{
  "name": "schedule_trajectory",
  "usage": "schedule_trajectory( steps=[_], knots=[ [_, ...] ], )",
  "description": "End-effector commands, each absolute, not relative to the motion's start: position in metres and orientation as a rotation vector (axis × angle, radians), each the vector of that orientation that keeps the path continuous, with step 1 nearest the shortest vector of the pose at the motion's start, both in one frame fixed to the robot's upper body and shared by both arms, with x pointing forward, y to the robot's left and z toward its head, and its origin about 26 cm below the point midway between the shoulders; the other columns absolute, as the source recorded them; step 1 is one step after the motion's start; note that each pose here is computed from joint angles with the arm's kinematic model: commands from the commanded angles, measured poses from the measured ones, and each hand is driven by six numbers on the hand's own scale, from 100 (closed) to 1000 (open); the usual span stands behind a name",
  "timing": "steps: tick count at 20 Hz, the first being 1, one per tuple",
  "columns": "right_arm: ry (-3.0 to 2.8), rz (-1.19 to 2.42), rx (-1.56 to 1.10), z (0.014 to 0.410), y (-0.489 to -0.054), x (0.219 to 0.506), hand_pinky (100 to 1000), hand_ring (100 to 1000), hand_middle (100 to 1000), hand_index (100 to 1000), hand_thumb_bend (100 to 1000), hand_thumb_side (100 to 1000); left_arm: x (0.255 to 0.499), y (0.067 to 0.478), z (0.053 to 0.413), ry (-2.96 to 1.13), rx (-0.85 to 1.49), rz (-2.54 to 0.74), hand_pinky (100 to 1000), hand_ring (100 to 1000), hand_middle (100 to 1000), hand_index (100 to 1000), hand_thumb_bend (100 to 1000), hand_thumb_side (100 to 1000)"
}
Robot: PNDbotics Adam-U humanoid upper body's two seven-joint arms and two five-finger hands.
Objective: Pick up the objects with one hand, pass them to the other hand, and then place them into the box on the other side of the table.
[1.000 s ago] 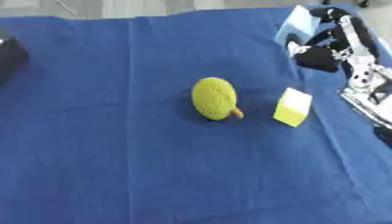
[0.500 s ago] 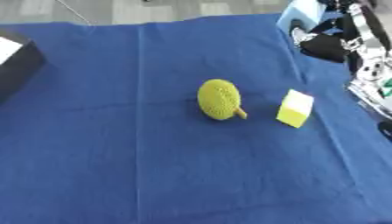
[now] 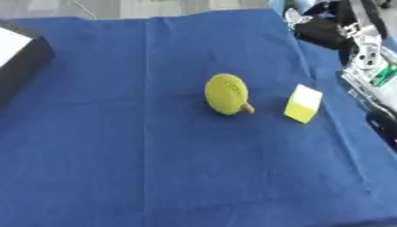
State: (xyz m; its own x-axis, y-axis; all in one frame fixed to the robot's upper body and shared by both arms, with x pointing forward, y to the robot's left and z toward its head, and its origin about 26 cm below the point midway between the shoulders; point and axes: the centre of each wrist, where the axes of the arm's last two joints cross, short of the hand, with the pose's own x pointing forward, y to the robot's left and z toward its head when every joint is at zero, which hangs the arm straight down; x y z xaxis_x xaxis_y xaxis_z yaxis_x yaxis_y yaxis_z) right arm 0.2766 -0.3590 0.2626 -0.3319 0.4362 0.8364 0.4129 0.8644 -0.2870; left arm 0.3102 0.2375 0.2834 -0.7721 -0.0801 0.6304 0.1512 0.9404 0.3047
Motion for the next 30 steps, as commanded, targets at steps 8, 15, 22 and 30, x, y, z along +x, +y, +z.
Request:
schedule_trajectory(
  steps=[8, 15, 22, 30],
  knots=[
    [-2.038, 0.105, -0.537, 0.263, -0.343, 0.280, 354, 522, 707, 588, 100, 100, 0.305, 0.236, 0.302, -2.444, -0.013, -0.534, 720, 655, 698, 767, 100, 578],
    [-2.039, 0.118, -0.484, 0.259, -0.337, 0.283, 352, 519, 706, 585, 100, 100, 0.305, 0.235, 0.304, -2.449, -0.017, -0.533, 719, 654, 698, 765, 100, 576],
    [-2.030, 0.104, -0.435, 0.255, -0.326, 0.286, 345, 514, 701, 580, 100, 100, 0.305, 0.236, 0.303, -2.440, -0.002, -0.540, 718, 654, 698, 764, 100, 574],
    [-2.015, 0.121, -0.424, 0.250, -0.308, 0.292, 341, 513, 699, 578, 100, 100, 0.305, 0.230, 0.307, -2.460, -0.034, -0.586, 713, 657, 700, 763, 100, 568]
  ],
)
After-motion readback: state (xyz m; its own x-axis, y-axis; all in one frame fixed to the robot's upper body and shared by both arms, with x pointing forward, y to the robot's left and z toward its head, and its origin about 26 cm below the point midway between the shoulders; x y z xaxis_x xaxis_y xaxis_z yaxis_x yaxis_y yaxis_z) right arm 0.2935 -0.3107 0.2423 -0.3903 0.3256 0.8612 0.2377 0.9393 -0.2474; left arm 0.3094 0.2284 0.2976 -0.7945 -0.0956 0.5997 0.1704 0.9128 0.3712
